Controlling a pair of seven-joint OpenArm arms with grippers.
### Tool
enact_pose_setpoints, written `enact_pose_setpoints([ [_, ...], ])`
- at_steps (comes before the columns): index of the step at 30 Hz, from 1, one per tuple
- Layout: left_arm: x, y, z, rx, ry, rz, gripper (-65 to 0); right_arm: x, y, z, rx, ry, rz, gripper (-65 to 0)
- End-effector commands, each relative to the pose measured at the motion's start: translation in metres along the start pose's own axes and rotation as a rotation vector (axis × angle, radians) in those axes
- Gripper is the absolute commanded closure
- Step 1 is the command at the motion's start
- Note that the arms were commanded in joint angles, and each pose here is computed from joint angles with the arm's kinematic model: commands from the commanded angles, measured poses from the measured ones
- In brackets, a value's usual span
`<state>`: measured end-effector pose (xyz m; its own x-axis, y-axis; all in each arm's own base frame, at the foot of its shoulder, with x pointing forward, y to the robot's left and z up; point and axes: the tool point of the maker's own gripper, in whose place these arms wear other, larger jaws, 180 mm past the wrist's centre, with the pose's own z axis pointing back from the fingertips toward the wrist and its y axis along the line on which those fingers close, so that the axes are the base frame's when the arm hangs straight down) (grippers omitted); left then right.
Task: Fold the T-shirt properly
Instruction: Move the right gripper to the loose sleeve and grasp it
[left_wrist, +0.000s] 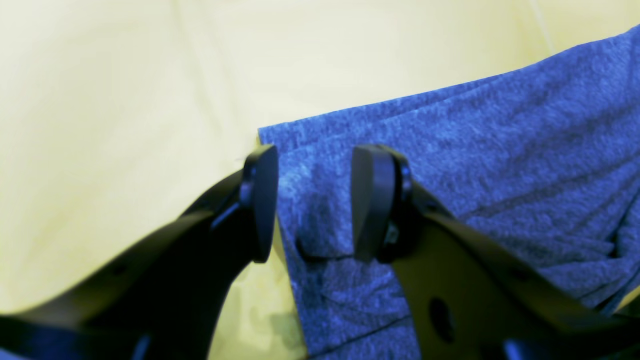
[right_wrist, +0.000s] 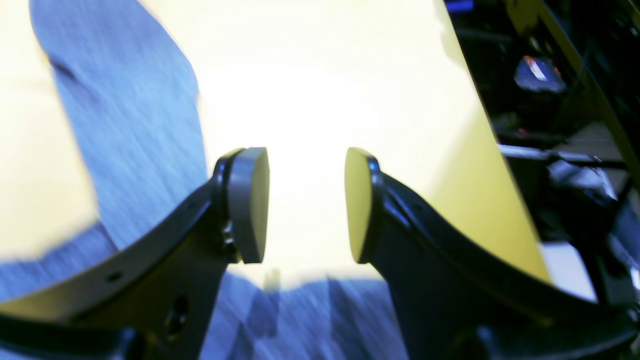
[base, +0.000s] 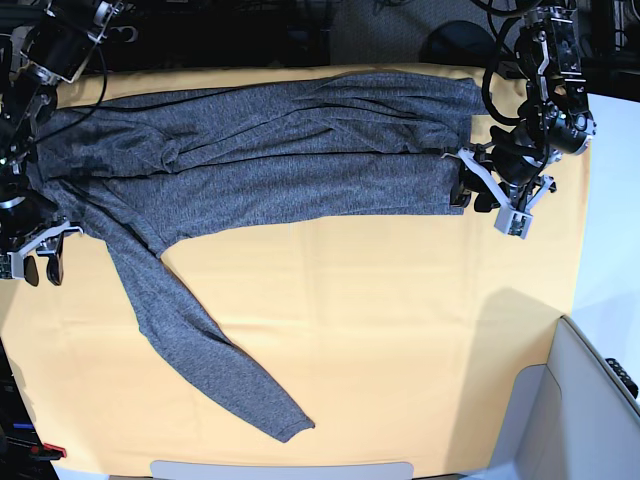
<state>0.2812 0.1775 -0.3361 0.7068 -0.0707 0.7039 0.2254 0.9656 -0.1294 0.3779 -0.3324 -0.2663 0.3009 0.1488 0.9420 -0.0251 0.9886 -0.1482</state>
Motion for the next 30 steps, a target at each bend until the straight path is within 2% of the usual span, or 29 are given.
enact_pose_setpoints([
  [1,0.013,0.001,0.004,0.002,-0.04,-0.013,-24.0,0.029,-0.002,-0.006,0.001,-0.083,-0.001,-25.1],
  [7,0.013,0.001,0.004,0.0,-0.04,-0.014,-24.0,0.041,0.058,-0.066,0.175,-0.053,-0.031,-25.2],
  [12,0.012,0.0,0.004,-0.001,-0.039,-0.014,-24.0,0.036,0.091,-0.099,0.272,0.015,-0.049,-25.2],
  [25,0.013,0.001,0.004,0.002,-0.04,-0.013,-24.0,-0.029,0.103,-0.106,0.307,0.184,-0.116,-25.2],
  [30,0.012,0.0,0.004,-0.001,-0.039,-0.014,-24.0,-0.041,0.107,-0.102,0.314,0.208,-0.121,-25.2],
])
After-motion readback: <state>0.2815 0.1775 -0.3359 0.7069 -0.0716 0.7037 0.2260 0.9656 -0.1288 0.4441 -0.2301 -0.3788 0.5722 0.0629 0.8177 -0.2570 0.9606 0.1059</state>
